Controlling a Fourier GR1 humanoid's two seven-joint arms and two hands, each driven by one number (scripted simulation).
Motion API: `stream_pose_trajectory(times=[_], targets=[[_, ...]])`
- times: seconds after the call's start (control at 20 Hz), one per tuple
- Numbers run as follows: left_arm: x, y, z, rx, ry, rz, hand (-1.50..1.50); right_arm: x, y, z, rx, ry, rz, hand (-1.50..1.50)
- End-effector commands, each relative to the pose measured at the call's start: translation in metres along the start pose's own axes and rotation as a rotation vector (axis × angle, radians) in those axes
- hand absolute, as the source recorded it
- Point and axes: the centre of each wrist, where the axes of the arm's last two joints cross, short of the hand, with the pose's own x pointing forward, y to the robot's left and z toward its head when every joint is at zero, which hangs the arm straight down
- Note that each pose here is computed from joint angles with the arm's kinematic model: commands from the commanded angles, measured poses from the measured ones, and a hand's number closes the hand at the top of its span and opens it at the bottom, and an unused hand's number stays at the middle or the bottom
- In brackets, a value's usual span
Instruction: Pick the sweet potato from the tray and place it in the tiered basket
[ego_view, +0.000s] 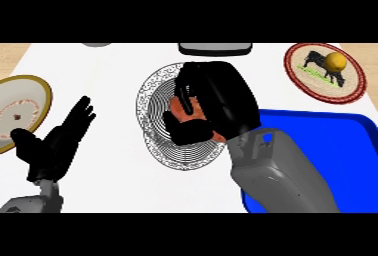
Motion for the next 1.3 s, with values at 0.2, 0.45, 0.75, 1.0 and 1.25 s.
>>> stream_pose_trajectory(times=[0.2, 0.45, 0.75, 1.0, 1.25], targets=[[-0.009, 0.026, 0.001, -0.001, 0.013, 0.008, 0.00, 0.006, 0.026, -0.012, -0.057, -0.001, 0.030, 1.50], [-0.022, 0.002, 0.007, 0.015, -0.007, -0.007, 0.00, -0.013, 0.045, -0.019, -0.194, -0.002, -0.110, 1.50], [0.001, 0.006, -0.013, -0.004, 0.001, 0.015, 0.00, 0.006, 0.045, -0.045, -0.159, -0.037, -0.056, -1.50], [0.000, -0.005, -0.007, 0.010, -0.017, -0.023, 0.00, 0.001, 0.053, -0.048, -0.215, 0.010, -0.209, -1.50], [-0.009, 0.021, -0.006, -0.002, 0.005, 0.019, 0.00, -0.009, 0.018, -0.056, -0.273, 0.044, -0.432, -1.50]])
